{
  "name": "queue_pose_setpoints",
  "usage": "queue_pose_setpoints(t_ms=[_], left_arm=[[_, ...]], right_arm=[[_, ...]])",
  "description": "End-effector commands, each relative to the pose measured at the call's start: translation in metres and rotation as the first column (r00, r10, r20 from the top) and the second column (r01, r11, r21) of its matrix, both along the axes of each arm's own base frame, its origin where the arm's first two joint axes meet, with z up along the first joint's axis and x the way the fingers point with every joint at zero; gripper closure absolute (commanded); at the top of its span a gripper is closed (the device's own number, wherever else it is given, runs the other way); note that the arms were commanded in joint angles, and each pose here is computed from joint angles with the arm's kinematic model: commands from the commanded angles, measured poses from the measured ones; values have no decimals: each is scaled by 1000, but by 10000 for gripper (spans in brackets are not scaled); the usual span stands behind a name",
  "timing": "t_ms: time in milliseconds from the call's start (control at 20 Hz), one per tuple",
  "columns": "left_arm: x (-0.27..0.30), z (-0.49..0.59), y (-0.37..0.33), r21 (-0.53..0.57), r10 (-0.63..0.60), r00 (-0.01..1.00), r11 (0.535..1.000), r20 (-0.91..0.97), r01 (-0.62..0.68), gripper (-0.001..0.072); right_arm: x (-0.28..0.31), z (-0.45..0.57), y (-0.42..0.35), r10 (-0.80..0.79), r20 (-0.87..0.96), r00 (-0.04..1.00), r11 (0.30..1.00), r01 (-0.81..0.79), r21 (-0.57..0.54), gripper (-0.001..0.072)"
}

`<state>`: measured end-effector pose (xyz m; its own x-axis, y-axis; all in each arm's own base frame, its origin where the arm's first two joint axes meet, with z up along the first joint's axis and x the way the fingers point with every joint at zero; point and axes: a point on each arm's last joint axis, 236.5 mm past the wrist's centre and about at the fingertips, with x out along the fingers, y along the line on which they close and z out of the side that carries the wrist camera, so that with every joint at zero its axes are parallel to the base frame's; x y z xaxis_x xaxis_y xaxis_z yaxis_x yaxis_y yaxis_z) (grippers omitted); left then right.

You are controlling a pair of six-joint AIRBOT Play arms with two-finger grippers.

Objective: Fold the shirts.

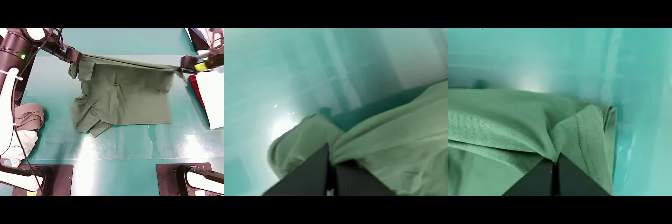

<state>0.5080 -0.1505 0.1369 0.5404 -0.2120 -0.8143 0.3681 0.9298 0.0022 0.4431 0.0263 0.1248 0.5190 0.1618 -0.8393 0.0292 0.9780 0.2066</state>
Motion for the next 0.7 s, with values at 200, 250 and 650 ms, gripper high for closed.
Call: queue_pose_setpoints(t_ms=[200, 250, 650], left_arm=[[-6, -28, 47, 15, 119, 983, 993, -140, -118, 98], [-16, -35, 58, 29, 143, 970, 990, -195, -140, 98], [-67, -56, 64, 31, 137, 908, 990, -395, -135, 101]], right_arm=[[29, -23, 3, -11, 38, 999, 1000, 11, 1, 242], [24, -17, -2, -21, 40, 999, 1000, 21, 1, 248], [-16, 40, -11, -28, 101, 995, 1000, 28, -6, 270]])
